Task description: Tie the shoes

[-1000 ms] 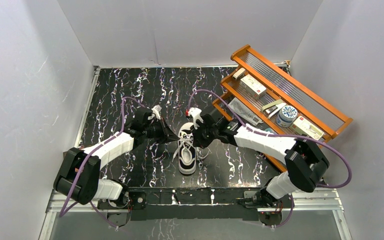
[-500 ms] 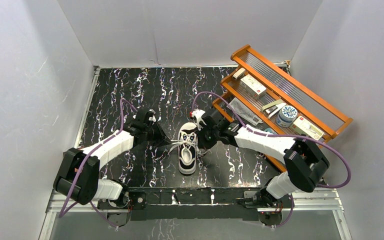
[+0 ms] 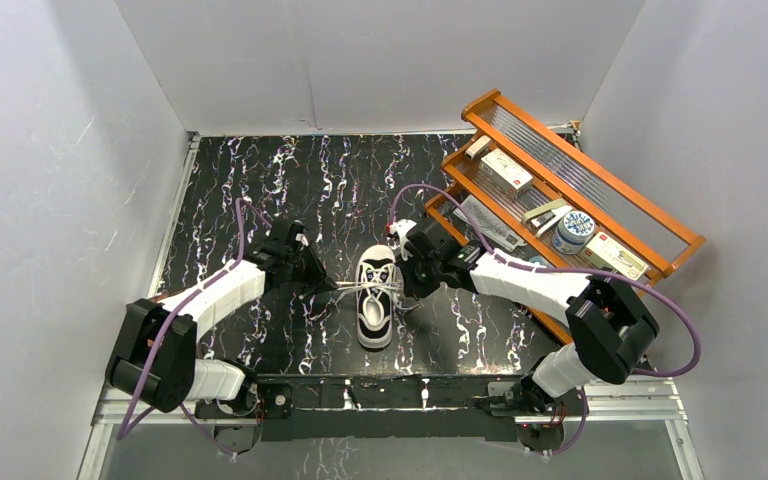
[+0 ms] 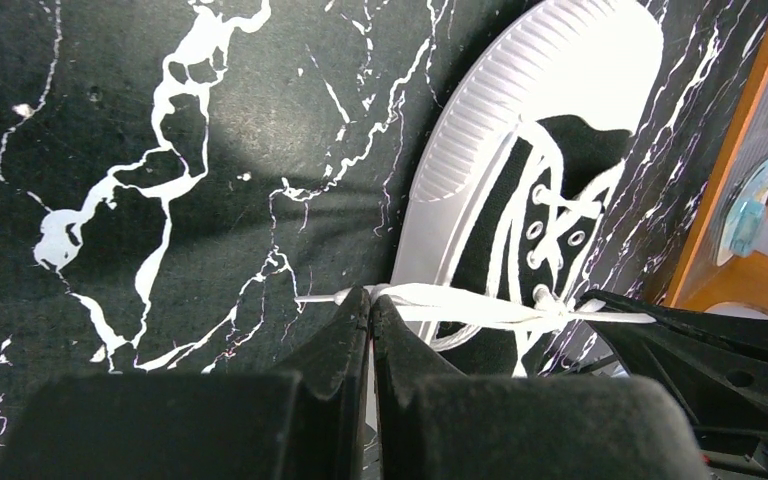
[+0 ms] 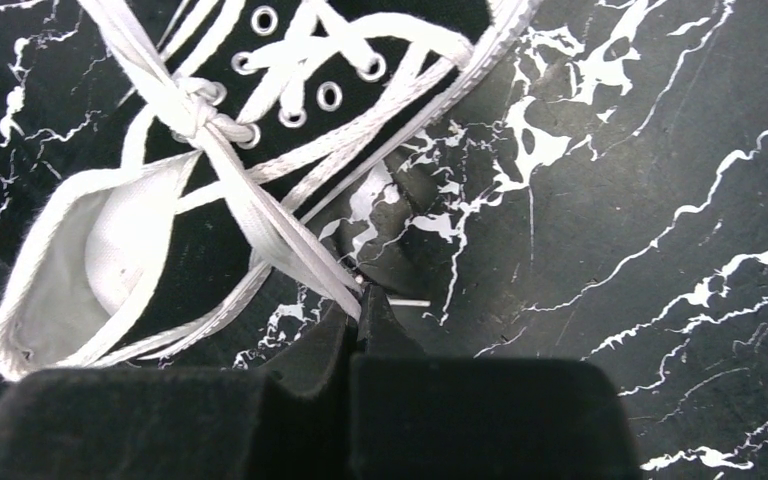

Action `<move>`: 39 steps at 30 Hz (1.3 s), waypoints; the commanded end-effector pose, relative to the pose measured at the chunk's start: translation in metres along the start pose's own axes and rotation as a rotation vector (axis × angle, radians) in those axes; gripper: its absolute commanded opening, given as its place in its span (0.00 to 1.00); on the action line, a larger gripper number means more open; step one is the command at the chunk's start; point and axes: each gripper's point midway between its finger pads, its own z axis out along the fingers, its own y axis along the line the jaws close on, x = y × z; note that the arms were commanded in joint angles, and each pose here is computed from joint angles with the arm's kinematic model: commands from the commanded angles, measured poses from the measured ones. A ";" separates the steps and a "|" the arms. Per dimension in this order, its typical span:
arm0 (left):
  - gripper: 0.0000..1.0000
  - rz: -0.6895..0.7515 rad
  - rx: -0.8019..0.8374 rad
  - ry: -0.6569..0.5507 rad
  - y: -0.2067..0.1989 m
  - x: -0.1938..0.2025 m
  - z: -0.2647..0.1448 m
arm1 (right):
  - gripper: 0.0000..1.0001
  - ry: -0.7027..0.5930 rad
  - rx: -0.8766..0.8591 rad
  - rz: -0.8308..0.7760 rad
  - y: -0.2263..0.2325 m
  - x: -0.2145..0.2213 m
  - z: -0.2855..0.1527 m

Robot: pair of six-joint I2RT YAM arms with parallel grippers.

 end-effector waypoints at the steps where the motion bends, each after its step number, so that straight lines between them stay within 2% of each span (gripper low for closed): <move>1: 0.00 -0.058 -0.137 0.001 0.038 0.003 -0.002 | 0.00 0.055 0.142 0.016 -0.029 0.016 -0.004; 23: 0.00 -0.203 -0.169 0.068 0.077 0.028 0.003 | 0.00 0.055 0.150 0.140 -0.055 0.065 0.001; 26: 0.00 -0.182 -0.147 0.063 0.074 0.026 0.002 | 0.00 0.043 0.085 0.121 -0.044 0.059 0.001; 30: 0.00 -0.082 -0.114 0.021 0.056 0.007 -0.010 | 0.00 -0.030 -0.057 0.076 -0.017 0.024 -0.011; 32: 0.00 -0.034 -0.115 -0.011 0.050 -0.005 -0.020 | 0.34 -0.039 -0.077 0.076 -0.010 0.005 -0.022; 33: 0.01 -0.012 -0.102 -0.032 0.044 -0.010 -0.026 | 0.43 -0.045 -0.081 0.078 -0.008 -0.001 -0.027; 37: 0.28 0.067 -0.074 -0.114 0.026 -0.028 -0.055 | 0.75 -0.089 -0.018 0.092 -0.010 -0.022 -0.061; 38: 0.35 0.079 -0.067 -0.136 0.022 -0.032 -0.063 | 0.89 -0.102 0.007 0.097 -0.013 -0.027 -0.070; 39: 0.40 0.090 -0.055 -0.159 0.017 -0.035 -0.071 | 0.97 -0.116 0.030 0.098 -0.014 -0.032 -0.080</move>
